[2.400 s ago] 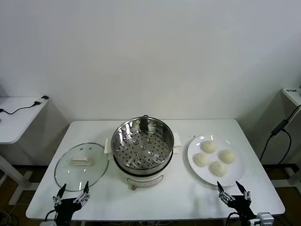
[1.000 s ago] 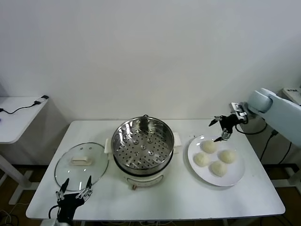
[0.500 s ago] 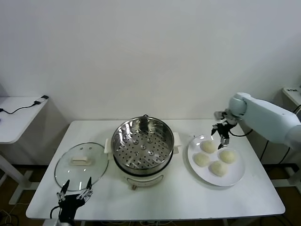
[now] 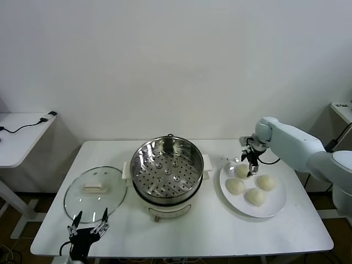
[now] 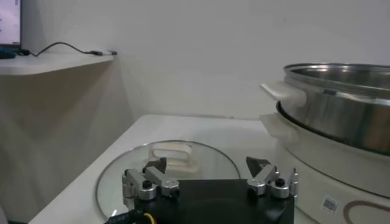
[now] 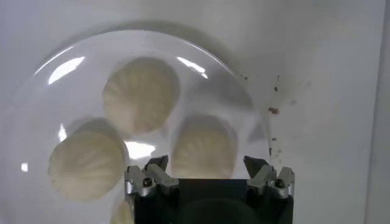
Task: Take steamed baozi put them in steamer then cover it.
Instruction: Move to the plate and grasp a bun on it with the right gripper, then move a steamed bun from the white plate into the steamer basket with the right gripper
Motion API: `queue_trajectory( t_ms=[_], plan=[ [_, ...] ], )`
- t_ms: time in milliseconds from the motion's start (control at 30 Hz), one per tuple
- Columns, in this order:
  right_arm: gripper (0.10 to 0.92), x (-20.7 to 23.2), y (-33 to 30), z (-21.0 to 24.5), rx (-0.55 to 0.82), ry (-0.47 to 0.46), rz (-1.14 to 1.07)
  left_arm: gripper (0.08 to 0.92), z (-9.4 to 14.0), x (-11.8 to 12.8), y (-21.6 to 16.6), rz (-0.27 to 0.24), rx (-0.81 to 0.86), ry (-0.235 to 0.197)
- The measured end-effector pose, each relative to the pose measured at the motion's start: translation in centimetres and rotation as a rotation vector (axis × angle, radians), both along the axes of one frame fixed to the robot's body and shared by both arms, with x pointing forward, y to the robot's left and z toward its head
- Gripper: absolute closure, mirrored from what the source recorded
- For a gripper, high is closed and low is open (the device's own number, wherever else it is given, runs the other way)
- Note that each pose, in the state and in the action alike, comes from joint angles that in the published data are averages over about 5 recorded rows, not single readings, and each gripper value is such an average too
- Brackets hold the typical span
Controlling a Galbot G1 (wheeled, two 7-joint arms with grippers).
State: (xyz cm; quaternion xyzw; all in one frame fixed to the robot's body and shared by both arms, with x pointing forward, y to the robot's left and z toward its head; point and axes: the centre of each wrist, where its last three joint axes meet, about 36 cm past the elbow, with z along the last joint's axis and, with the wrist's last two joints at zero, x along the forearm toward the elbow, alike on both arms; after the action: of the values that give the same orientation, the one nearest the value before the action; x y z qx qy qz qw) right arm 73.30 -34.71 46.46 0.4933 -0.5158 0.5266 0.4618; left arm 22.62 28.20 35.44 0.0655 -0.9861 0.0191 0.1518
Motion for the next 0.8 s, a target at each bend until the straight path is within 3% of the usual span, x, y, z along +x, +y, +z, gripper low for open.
queue_trajectory(
  t_ms=[400, 800],
  plan=[
    [0.314, 0.1, 0.2, -0.3, -0.008, -0.005, -0.012, 0.177, 0.0, 0.0, -0.2, -0.003, 0.001, 0.001],
    [0.344, 0.4, 0.2, 2.4, 0.006, -0.012, 0.015, 0.177, 0.3, -0.3, -0.6, -0.005, 0.0, 0.0]
  ],
)
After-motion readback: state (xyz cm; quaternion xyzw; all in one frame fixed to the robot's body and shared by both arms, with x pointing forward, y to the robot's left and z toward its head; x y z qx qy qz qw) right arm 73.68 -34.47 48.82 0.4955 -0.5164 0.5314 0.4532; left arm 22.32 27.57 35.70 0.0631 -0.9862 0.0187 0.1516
